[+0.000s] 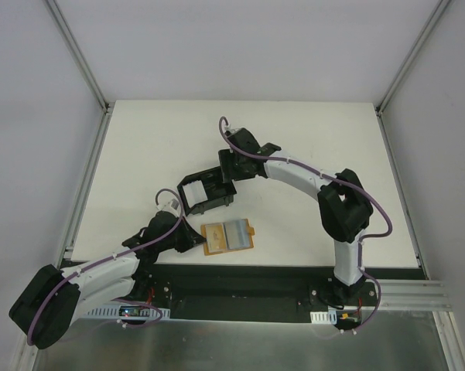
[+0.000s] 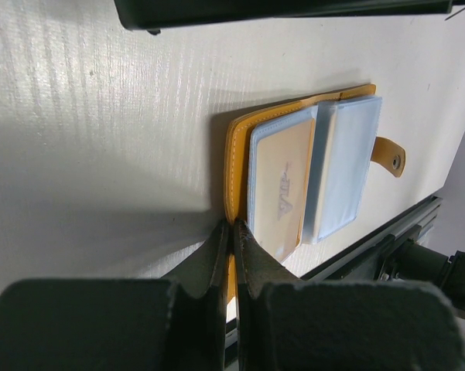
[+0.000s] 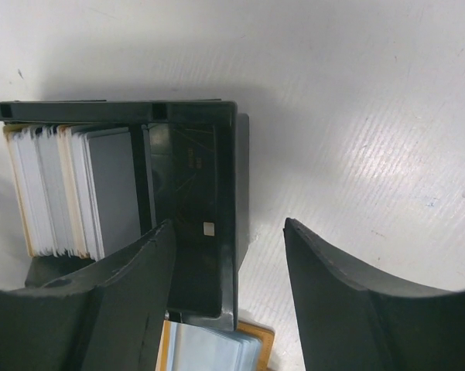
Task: Put the credit cards into the card holder
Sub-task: Move the storage box to the center of the board.
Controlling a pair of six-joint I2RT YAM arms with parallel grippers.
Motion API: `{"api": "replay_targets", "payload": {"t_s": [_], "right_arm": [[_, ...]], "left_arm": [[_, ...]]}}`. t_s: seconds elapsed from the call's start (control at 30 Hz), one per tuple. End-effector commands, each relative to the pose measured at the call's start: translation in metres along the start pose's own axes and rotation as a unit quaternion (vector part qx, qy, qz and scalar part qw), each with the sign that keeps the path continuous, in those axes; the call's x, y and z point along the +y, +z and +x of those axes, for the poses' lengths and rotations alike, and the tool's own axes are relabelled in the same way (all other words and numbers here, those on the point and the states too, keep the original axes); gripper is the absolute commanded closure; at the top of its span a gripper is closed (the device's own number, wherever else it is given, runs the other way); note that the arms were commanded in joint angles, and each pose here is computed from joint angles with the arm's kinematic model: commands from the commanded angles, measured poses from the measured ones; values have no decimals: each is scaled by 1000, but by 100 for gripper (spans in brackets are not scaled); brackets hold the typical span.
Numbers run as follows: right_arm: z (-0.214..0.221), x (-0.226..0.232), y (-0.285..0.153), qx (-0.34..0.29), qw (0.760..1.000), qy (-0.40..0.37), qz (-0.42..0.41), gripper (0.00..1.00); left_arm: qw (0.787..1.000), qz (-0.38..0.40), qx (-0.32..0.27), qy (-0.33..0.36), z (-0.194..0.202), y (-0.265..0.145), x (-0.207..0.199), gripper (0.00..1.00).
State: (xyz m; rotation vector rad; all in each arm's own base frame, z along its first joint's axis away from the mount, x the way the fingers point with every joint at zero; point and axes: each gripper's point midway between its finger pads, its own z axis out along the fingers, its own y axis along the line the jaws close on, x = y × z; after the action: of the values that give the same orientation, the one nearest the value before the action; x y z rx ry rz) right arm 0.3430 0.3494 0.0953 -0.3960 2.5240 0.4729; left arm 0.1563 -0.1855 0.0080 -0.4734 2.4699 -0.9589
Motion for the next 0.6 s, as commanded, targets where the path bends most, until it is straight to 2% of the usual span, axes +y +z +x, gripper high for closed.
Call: {"api": "replay_targets", "payload": {"t_s": [0.0,0.17,0.57], "right_arm": [[-7,-6,-2,-4,1000,-13,15,42],[3,-27,-4,1,999,-23,37,55],[15,-64,-21,-7,998,-8,61,59]], "left_arm": [[996,-86,29,3,19,-4,47,100],[995,-91,29,2,20,-4,50,100],[995,-97,34,5,20,-3,51,100]]}}
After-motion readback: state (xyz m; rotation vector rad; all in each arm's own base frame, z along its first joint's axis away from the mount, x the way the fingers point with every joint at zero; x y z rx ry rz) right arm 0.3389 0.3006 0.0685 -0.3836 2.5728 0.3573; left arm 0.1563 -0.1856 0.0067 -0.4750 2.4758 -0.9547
